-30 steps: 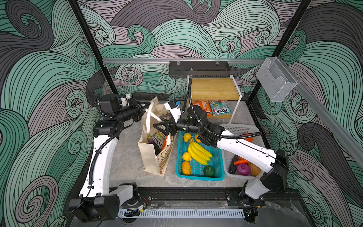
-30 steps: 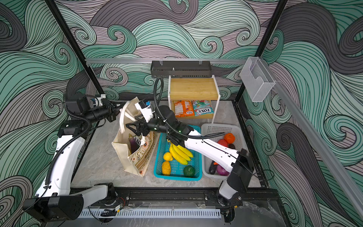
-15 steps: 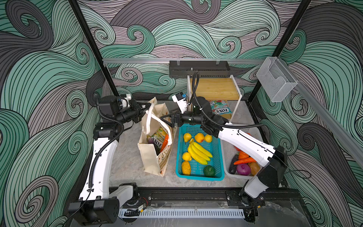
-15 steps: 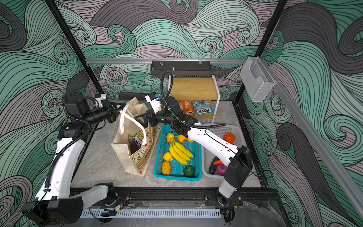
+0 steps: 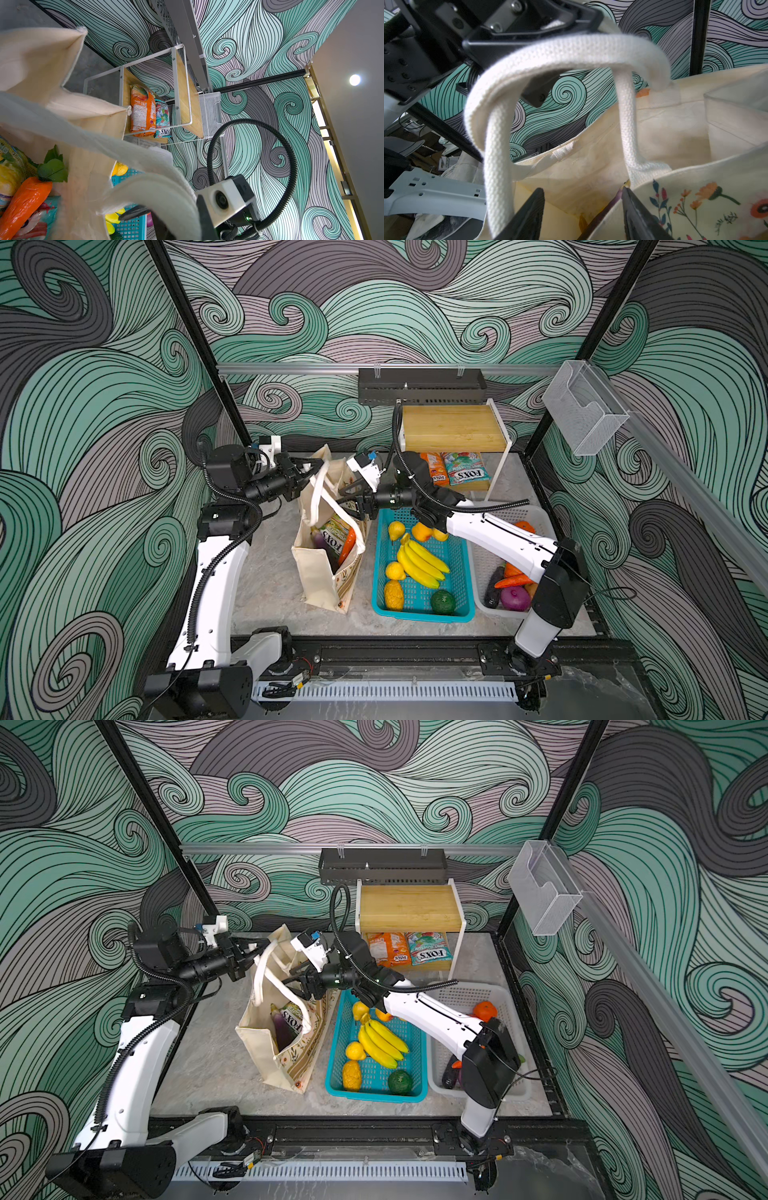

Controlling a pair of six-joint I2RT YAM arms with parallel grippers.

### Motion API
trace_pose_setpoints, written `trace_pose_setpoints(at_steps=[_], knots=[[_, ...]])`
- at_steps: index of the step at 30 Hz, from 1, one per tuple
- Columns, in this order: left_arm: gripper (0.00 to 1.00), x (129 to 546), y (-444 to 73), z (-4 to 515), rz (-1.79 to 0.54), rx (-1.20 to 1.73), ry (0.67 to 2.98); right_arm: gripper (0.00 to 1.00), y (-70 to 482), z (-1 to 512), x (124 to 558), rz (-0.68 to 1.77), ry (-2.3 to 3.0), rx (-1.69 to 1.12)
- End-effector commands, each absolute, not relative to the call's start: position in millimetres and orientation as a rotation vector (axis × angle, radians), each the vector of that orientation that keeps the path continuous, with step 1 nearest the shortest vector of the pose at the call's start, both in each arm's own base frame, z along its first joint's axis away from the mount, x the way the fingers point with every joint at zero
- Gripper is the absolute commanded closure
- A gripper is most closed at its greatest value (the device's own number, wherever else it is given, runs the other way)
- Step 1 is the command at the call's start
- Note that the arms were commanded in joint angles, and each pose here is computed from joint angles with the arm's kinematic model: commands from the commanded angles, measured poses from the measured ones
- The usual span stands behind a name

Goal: Place the food into the grocery bag and tie it

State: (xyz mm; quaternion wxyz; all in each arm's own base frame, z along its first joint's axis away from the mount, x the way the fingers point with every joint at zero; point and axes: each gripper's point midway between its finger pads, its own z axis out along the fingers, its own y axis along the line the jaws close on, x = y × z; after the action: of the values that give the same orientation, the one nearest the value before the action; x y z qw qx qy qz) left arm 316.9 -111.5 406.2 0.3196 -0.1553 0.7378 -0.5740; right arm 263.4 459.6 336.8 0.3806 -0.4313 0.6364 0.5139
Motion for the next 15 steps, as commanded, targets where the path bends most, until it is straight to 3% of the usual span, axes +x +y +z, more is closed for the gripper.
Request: trace_pose_setpoints(at_steps=[1, 5, 8, 11, 15], knots=[[1.0, 306, -117, 425, -1.511, -0.257, 1.877, 0.46, 474, 347, 231, 1.366, 1.445, -1.282], [1.0, 301, -123, 421, -1.555, -0.201, 1.896, 0.46, 490, 348, 212, 1.397, 1.373, -1.375], [1.0, 300, -124, 417, -1.555, -0.188, 1.902, 0.39, 501, 345, 205, 1.411, 1.344, -1.403], [1.0, 296, -124, 421, -1.528, -0.158, 1.89, 0.25, 509, 342, 200, 1.422, 1.333, -1.42], [1.0, 297, -121, 421, -1.469, -0.139, 1.877, 0.24, 515, 347, 193, 1.442, 1.253, -1.405]])
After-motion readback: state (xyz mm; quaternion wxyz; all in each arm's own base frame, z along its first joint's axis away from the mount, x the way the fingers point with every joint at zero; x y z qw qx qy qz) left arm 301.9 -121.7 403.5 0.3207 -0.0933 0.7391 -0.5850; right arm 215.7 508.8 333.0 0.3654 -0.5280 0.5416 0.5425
